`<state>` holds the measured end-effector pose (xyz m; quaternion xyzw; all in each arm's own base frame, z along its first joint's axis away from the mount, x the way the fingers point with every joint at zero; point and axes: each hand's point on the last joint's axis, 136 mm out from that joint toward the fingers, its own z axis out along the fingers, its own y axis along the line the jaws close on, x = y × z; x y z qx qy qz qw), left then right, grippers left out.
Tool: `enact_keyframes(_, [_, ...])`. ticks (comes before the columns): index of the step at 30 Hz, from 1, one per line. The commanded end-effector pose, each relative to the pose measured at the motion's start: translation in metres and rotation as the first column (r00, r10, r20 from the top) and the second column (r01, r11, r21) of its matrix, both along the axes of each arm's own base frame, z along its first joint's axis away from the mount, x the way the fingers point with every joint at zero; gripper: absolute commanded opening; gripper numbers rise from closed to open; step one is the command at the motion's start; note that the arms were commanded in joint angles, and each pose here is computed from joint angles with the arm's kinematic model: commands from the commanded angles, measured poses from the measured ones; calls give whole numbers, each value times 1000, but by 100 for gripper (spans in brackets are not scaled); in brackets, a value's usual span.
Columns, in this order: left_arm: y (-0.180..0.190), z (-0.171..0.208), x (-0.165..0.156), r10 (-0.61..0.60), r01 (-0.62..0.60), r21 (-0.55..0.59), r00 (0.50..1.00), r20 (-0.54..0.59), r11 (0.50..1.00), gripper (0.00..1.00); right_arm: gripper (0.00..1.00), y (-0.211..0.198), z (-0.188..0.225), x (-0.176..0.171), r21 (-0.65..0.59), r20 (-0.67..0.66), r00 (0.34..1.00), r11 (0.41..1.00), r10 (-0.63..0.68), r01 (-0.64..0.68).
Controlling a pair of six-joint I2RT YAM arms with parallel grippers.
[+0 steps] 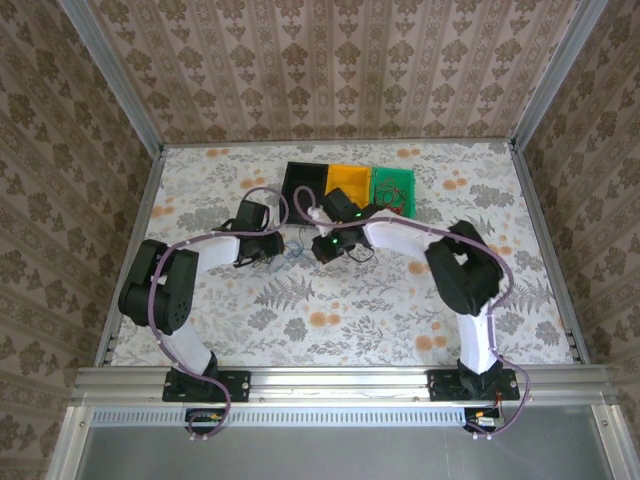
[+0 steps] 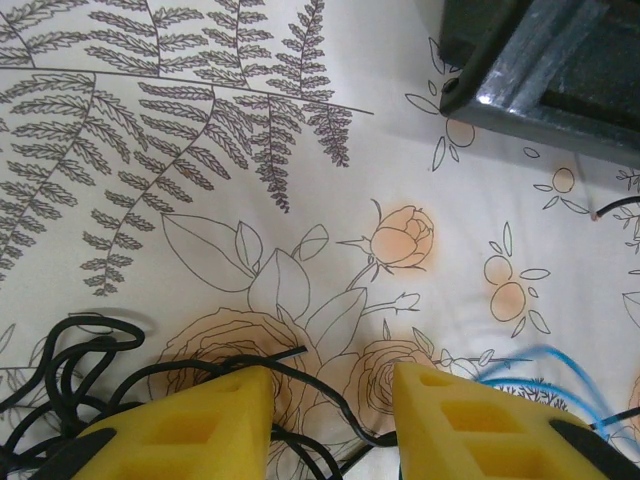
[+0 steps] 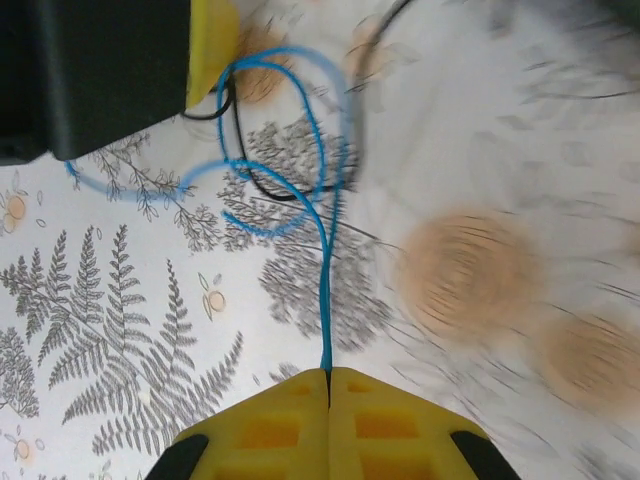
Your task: Untangle the cables
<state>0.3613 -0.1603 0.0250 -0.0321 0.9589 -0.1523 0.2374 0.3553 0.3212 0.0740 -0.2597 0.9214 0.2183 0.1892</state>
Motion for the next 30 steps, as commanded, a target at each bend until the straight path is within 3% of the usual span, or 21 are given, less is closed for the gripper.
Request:
enact_keyframes(1, [8, -19, -21, -2, 6, 43, 996, -86, 999, 37, 0, -54, 72, 35, 37, 207, 959, 981, -194, 190])
enact_keyframes(9, [7, -30, -24, -4, 9, 44, 994, -111, 999, 37, 0, -175, 193, 57, 166, 509, 698, 853, -505, 495])
enact_keyframes(15, [9, -32, -26, -4, 10, 53, 993, -119, 999, 37, 0, -196, 273, 56, 282, 627, 558, 826, -544, 489])
enact_keyframes(22, [11, -37, -31, -4, 12, 60, 992, -129, 998, 38, 0, -178, 312, 70, 355, 655, 539, 846, -528, 397])
enact_keyframes(30, [9, -32, -29, -13, 19, 57, 993, -117, 998, 40, 0, -152, 282, 116, 302, 638, 605, 877, -476, 373])
